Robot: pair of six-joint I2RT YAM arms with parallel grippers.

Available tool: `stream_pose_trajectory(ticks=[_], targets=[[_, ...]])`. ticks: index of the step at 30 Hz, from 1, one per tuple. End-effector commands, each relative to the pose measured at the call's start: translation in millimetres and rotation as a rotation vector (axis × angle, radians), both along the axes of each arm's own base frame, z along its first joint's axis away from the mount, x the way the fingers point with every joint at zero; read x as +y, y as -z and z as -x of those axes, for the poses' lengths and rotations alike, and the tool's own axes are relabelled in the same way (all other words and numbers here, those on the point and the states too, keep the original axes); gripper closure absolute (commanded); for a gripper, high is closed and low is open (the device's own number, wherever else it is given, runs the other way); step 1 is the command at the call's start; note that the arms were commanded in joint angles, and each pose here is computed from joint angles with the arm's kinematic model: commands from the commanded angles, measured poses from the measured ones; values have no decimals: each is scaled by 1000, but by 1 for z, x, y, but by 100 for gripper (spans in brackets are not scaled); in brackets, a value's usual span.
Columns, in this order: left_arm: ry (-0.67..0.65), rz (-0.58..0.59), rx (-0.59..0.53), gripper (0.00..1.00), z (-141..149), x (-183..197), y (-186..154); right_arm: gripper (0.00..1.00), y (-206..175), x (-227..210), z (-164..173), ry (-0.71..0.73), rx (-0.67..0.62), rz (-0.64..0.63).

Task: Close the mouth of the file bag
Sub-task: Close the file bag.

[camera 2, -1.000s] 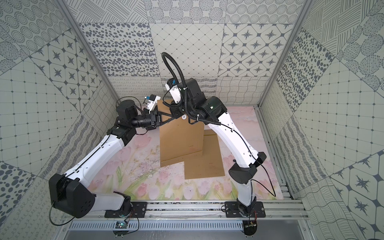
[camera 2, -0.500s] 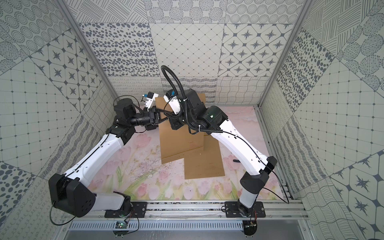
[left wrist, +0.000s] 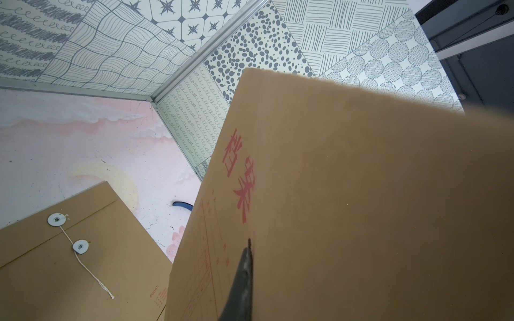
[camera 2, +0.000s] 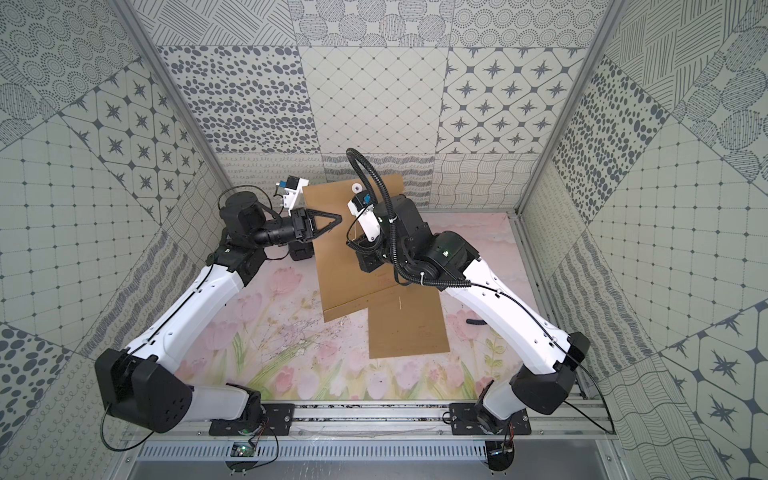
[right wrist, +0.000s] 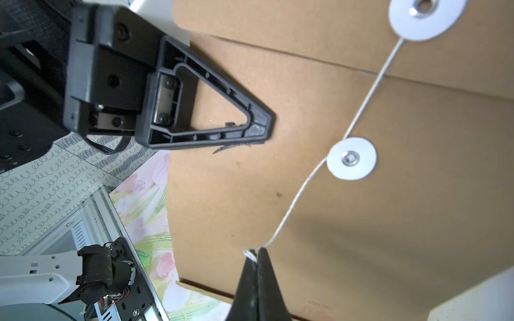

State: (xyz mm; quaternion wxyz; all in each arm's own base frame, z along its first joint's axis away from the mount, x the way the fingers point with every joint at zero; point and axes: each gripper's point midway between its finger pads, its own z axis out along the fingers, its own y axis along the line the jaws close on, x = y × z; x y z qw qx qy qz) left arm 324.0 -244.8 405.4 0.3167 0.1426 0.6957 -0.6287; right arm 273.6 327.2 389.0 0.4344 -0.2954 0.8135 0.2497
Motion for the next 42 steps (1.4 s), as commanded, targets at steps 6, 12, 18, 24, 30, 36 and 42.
stream_pose_trajectory(ticks=[6,12,18,24,30,36,42], targets=[[-25,32,-116,100,0,5,-31,100,0,3,-10,7,20,-105],[-27,31,-126,100,5,9,-35,100,13,-15,-26,45,80,-149],[-13,30,-133,100,10,9,-39,100,20,-33,-43,94,105,-155],[8,29,-138,100,18,9,-41,100,26,-54,-71,157,135,-154],[23,3,-129,100,23,9,-35,100,12,-66,-94,221,86,-105],[20,-22,-115,100,25,10,-27,100,-2,-69,-101,240,59,-87],[7,-37,-98,100,21,10,-20,100,-25,-69,-94,225,19,-86]])
